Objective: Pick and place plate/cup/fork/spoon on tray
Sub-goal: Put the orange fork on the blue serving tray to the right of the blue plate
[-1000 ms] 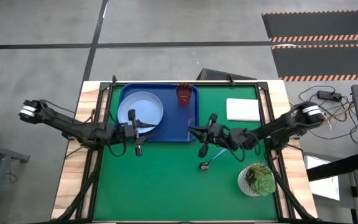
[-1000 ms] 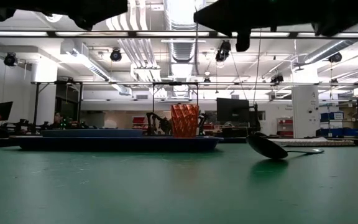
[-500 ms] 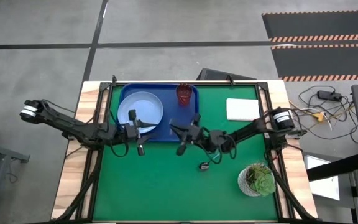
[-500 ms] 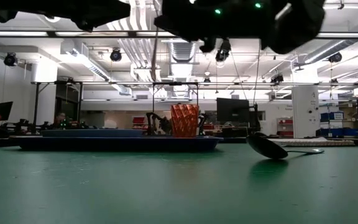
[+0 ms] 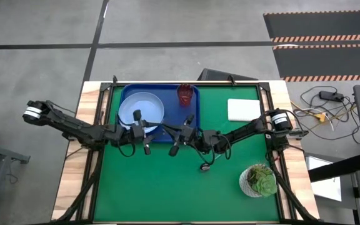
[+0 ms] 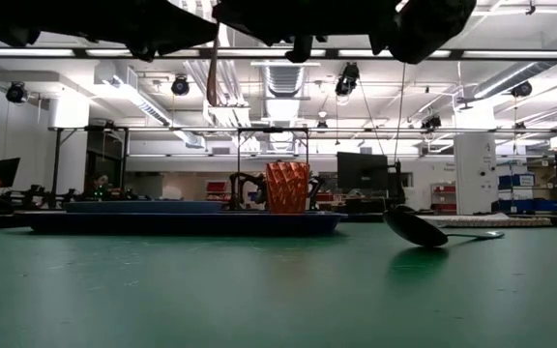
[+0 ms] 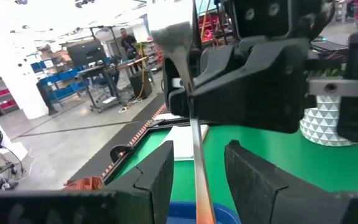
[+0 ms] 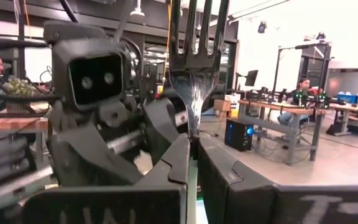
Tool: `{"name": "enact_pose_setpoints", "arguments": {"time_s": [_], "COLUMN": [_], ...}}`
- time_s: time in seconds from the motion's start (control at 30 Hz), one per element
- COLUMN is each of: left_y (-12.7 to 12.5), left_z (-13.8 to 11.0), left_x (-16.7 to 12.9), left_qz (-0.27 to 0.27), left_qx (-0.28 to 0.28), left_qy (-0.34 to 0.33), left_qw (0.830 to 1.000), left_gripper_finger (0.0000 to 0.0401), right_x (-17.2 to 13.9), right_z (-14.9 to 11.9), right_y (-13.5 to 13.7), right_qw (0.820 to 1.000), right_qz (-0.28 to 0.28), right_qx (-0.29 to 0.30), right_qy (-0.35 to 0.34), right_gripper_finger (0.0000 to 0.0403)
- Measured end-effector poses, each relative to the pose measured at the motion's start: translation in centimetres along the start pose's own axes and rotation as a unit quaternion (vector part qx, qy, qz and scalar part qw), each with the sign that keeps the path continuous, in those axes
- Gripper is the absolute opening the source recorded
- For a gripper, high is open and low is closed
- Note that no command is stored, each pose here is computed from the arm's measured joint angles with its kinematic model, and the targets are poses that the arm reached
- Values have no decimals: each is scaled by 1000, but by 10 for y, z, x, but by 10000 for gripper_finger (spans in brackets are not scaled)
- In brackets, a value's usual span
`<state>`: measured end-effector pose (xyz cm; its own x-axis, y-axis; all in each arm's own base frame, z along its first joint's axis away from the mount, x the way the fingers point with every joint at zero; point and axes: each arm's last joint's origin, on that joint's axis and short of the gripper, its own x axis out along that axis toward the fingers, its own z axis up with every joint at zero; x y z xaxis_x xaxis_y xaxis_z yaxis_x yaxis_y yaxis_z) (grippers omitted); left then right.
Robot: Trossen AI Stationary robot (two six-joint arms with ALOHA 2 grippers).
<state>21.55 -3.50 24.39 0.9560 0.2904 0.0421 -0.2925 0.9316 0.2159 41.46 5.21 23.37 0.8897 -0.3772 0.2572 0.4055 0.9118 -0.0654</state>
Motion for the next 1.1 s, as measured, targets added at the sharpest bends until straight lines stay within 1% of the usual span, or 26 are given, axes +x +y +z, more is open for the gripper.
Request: {"name": "enact_pose_setpoints", "arguments": {"time_s": [0.2, 0.27, 0.33, 0.47, 0.53, 0.63, 0.73, 0.87, 0.93, 1.0, 1.1], "left_y": [-2, -2, -3, -2, -1, -1, 0, 4, 5, 6, 9], "left_z": [-10, -13, -18, -22, -23, -22, -21, -22, -22, -23, -23], "left_x": [17, 22, 25, 28, 28, 28, 28, 29, 30, 31, 32], "left_qz": [22, 32, 34, 35, 37, 36, 33, 35, 35, 38, 42], "left_qx": [-5, -7, -3, 1, 1, -7, -28, -65, -68, -73, -87], "left_qy": [-5, -8, -1, 8, 9, 6, 1, 1, 0, 2, 1], "left_qw": [1000, 999, 999, 999, 999, 999, 999, 997, 997, 997, 995], "left_gripper_finger": [123, 117, 95, 17, 9, 2, 1, 0, 0, 0, 0], "right_x": [1, 1, 1, 1, 1, 2, 2, 2, 0, -2, -5], "right_z": [-1, -2, -4, -6, -7, -10, -8, 8, 15, 21, 26], "right_y": [-2, -2, -2, -5, -6, -8, -11, -18, -22, -26, -31], "right_qw": [1000, 1000, 1000, 1000, 1000, 1000, 999, 998, 996, 994, 989], "right_qz": [-3, -3, -6, -11, -12, -13, -13, -12, -10, -10, -8], "right_qx": [7, 3, 1, -1, 2, 6, 14, 16, 5, 1, -11], "right_qy": [1, 2, 6, 11, 12, 17, 36, 66, 89, 111, 147], "right_gripper_finger": [9, 9, 9, 9, 15, 40, 78, 129, 149, 161, 170]}}
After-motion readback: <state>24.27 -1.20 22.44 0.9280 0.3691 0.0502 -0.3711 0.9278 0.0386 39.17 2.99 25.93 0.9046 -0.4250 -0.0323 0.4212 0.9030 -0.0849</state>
